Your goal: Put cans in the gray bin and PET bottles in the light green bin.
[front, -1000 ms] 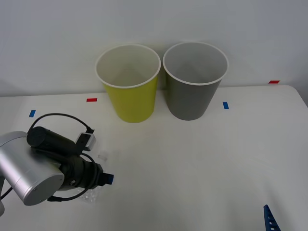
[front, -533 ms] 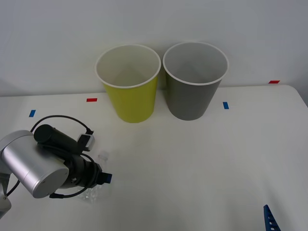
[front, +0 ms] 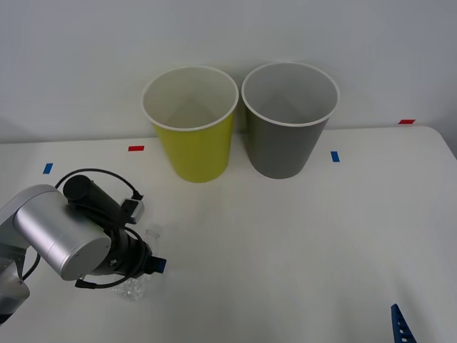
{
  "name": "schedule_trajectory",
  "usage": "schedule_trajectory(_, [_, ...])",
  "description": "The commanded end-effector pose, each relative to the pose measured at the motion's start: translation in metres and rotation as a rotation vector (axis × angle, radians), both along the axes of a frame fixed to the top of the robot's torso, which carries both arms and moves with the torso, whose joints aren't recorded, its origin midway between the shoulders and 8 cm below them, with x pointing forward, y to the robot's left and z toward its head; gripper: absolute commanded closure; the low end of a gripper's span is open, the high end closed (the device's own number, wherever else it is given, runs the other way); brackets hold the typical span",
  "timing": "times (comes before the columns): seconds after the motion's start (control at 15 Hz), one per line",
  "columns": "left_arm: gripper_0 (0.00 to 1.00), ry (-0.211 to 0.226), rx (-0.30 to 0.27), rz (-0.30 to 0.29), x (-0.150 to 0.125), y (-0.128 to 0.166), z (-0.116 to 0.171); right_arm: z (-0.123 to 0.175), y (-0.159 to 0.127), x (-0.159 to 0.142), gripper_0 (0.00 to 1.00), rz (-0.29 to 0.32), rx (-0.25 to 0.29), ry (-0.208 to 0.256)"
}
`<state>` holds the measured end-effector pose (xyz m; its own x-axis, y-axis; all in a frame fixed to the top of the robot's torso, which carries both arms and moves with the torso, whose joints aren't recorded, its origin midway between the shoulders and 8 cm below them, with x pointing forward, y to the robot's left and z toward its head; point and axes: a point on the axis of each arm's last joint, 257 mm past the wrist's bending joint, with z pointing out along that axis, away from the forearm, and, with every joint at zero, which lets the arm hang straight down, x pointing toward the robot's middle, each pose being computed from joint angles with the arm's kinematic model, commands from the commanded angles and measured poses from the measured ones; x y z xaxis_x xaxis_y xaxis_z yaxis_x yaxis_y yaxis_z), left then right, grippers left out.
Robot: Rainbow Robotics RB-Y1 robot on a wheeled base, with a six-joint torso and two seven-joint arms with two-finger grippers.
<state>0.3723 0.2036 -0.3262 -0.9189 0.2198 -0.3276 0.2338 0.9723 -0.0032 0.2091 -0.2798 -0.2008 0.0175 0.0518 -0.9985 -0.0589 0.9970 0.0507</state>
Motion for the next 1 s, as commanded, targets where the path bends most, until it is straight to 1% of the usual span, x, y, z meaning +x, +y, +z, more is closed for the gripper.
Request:
schedule_trajectory(0.07, [0.0, 0.015, 0.016, -0.024, 0.006, 0.001, -0.007, 0.0, 0.0, 0.0, 0.0, 0.0, 0.0, 0.0])
schedule_trajectory(0.33, [0.0, 0.034, 0.009, -0.016, 0.011, -0.004, -0.015, 0.0, 0.0, 0.0, 0.0, 0.0, 0.0, 0.0])
schedule_trajectory(0.47, [0.0, 0.036, 0.013, -0.011, 0.011, -0.005, -0.018, 0.0, 0.0, 0.0, 0.0, 0.0, 0.0, 0.0])
schedule_trajectory(0.53, [0.0, 0.031, 0.012, -0.012, 0.012, -0.006, -0.017, 0.0, 0.0, 0.0, 0.0, 0.0, 0.0, 0.0])
schedule_trajectory(0.6, [0.12, 0.02, 0.01, -0.011, 0.015, -0.008, -0.016, 0.0, 0.0, 0.0, 0.0, 0.0, 0.0, 0.0])
schedule_trajectory(0.67, [0.4, 0.012, 0.008, -0.007, 0.018, -0.008, -0.014, 0.0, 0.0, 0.0, 0.0, 0.0, 0.0, 0.0])
schedule_trajectory(0.73, [1.0, 0.01, 0.005, -0.021, 0.018, -0.01, -0.014, 0.0, 0.0, 0.0, 0.0, 0.0, 0.0, 0.0])
schedule_trajectory(0.8, [1.0, 0.007, 0.011, -0.041, 0.018, -0.009, -0.013, 0.0, 0.0, 0.0, 0.0, 0.0, 0.0, 0.0])
schedule_trajectory(0.87, [1.0, -0.002, 0.006, -0.047, 0.021, -0.01, -0.009, 0.0, 0.0, 0.0, 0.0, 0.0, 0.0, 0.0])
schedule_trajectory(1.0, [1.0, -0.009, 0.001, -0.053, 0.021, -0.012, -0.007, 0.0, 0.0, 0.0, 0.0, 0.0, 0.0, 0.0])
